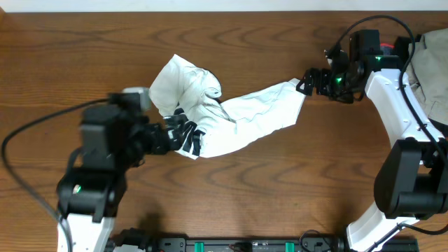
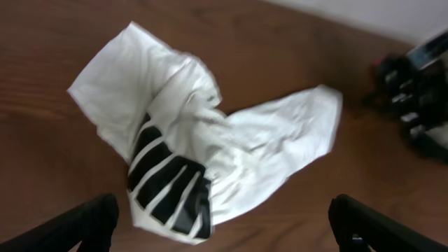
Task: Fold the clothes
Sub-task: 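Reach the left gripper to the shirt's left end and grasp it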
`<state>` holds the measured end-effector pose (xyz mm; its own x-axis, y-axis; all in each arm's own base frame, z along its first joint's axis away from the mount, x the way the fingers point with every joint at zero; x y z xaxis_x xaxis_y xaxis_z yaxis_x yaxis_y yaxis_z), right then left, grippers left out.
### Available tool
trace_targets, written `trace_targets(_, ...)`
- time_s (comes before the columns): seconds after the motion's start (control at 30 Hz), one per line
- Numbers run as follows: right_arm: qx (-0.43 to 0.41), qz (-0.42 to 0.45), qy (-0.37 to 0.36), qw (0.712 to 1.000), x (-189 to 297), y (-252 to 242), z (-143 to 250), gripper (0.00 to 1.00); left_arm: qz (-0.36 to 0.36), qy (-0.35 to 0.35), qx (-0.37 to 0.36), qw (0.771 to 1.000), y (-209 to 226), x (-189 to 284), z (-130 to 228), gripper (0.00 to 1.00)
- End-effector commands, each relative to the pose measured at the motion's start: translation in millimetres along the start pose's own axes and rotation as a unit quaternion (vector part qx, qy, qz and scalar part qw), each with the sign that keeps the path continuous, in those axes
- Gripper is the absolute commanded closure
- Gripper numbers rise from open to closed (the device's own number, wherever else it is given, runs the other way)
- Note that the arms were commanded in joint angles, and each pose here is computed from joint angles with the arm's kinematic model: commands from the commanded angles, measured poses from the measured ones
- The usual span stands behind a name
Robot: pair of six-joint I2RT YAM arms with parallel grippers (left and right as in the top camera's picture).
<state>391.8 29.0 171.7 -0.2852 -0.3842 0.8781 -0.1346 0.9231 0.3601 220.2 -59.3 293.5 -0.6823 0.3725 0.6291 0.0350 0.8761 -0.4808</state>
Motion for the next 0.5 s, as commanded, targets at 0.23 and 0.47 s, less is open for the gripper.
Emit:
trace_targets(0.23,0.009,0.004,0.0,1.0,-2.5,-0.1,-0.9,0.01,-0.094,0.018,-0.138,0.986,-34.9,-52.0,16.1,0.02)
trace_targets(0.47,0.009,0.025,0.001,1.0,-2.5,-4.2,-0.8,0.01,0.009,0.08,-0.139,0.987,-59.6,-86.8,28.6,0.02)
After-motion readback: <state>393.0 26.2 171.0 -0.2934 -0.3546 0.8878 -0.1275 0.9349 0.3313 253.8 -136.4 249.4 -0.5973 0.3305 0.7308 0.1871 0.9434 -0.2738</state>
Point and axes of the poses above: each gripper's point midway between its finger pads, its own x axis back along the fingers, its own y axis along the line the jaws close on, z = x × y, the point moved 8 cm from there along x, back along the fingers, and after that the axes turned 10 degrees about x, right-handed, at the moved point
